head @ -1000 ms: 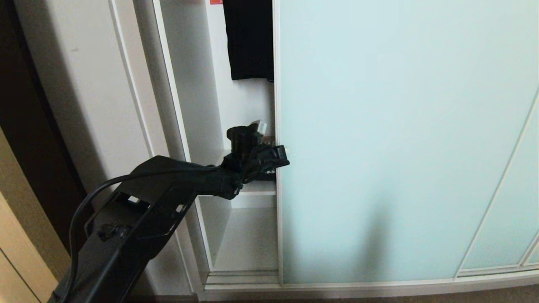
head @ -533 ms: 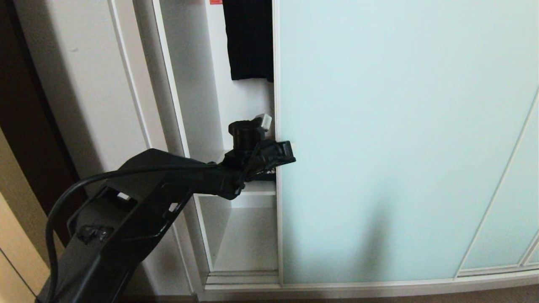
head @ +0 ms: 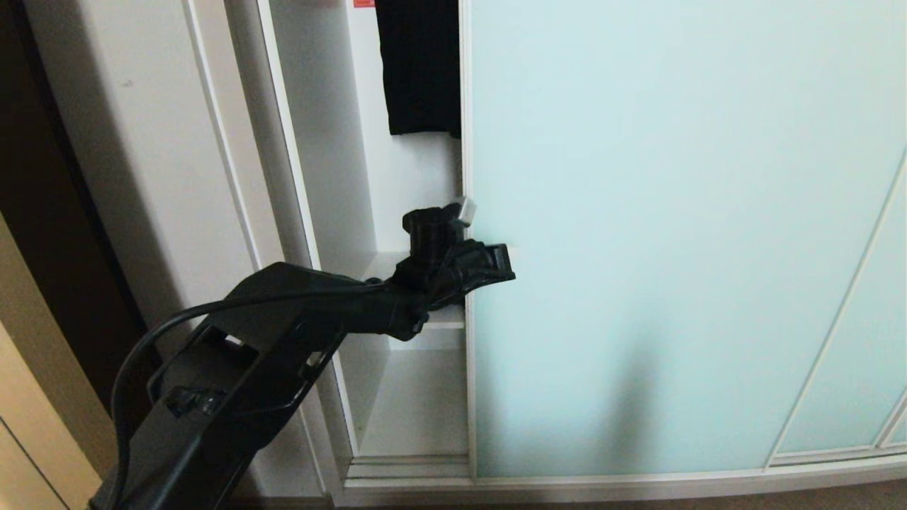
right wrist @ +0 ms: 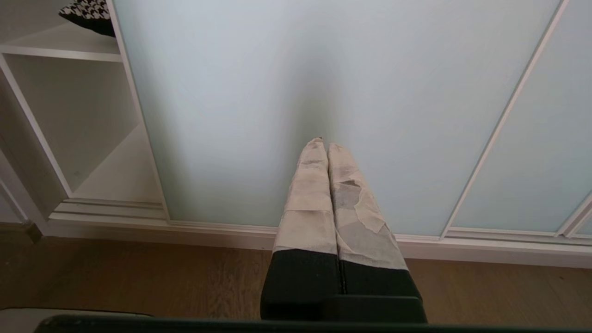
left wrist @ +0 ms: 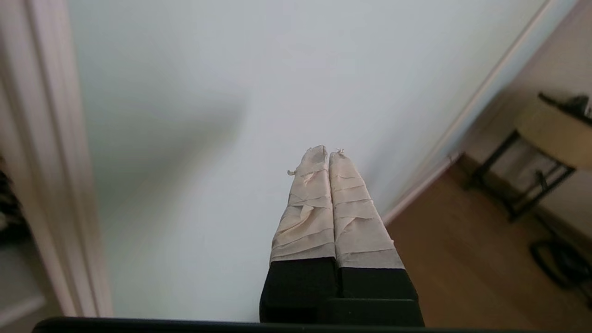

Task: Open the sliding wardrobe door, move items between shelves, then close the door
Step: Close the door

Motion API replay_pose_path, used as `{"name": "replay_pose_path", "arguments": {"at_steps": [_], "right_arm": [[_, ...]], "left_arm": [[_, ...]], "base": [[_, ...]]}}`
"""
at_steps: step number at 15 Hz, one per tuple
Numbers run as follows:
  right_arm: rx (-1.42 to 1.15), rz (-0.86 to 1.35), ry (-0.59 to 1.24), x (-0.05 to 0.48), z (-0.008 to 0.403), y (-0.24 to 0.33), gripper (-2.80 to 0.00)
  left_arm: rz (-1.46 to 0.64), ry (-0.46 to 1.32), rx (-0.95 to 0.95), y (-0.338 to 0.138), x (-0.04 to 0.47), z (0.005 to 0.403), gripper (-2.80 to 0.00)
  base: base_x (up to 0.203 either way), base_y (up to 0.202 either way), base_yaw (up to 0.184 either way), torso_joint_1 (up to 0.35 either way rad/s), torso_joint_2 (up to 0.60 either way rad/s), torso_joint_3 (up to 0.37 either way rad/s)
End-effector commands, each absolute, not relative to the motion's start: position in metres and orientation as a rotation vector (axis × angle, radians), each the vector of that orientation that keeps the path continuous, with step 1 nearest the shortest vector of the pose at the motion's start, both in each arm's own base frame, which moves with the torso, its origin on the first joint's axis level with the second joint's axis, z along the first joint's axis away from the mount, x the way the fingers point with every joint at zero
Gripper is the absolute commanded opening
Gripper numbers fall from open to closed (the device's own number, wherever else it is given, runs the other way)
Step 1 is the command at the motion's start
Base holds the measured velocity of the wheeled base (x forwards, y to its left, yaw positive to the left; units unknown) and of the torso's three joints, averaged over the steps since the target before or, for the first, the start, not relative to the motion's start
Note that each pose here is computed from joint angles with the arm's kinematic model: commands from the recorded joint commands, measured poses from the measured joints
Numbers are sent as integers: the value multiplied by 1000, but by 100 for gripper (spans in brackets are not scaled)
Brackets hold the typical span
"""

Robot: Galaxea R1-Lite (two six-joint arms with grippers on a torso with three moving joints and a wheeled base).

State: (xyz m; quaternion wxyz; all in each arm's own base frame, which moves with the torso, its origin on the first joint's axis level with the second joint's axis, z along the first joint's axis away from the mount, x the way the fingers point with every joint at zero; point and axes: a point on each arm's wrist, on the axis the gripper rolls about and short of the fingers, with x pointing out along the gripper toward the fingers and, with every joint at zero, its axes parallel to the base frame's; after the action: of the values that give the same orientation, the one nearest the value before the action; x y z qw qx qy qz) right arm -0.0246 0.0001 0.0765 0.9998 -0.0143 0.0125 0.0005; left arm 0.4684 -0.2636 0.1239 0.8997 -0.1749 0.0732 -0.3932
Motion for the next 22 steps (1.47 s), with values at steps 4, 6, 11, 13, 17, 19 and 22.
{"name": "replay_pose_path", "arguments": {"at_steps": [4, 6, 11, 13, 17, 19, 22], "right_arm": [[-29, 2, 26, -24, 77, 0, -280], [-29, 2, 26, -24, 77, 0, -280], [-29, 2, 26, -24, 77, 0, -280], [-29, 2, 27, -24, 76, 0, -280], [-29, 2, 26, -24, 77, 0, -280], [-29, 2, 28, -25, 76, 0, -280], [-29, 2, 26, -24, 77, 0, -280]], "left_arm": [[-818, 240, -338, -263, 482, 65, -280], [-816, 249, -333, -259, 485, 54, -280], [-795, 254, -334, -249, 492, 47, -280], [-779, 250, -334, -240, 496, 48, -280], [-760, 257, -333, -231, 501, 43, -280], [-761, 258, -333, -231, 501, 42, -280], [-753, 252, -325, -226, 504, 43, -280]], "base": [[0, 0, 0, 0, 0, 0], [0, 0, 0, 0, 0, 0], [0, 0, 0, 0, 0, 0], [0, 0, 0, 0, 0, 0], [0, 0, 0, 0, 0, 0], [0, 0, 0, 0, 0, 0], [0, 0, 0, 0, 0, 0]]}}
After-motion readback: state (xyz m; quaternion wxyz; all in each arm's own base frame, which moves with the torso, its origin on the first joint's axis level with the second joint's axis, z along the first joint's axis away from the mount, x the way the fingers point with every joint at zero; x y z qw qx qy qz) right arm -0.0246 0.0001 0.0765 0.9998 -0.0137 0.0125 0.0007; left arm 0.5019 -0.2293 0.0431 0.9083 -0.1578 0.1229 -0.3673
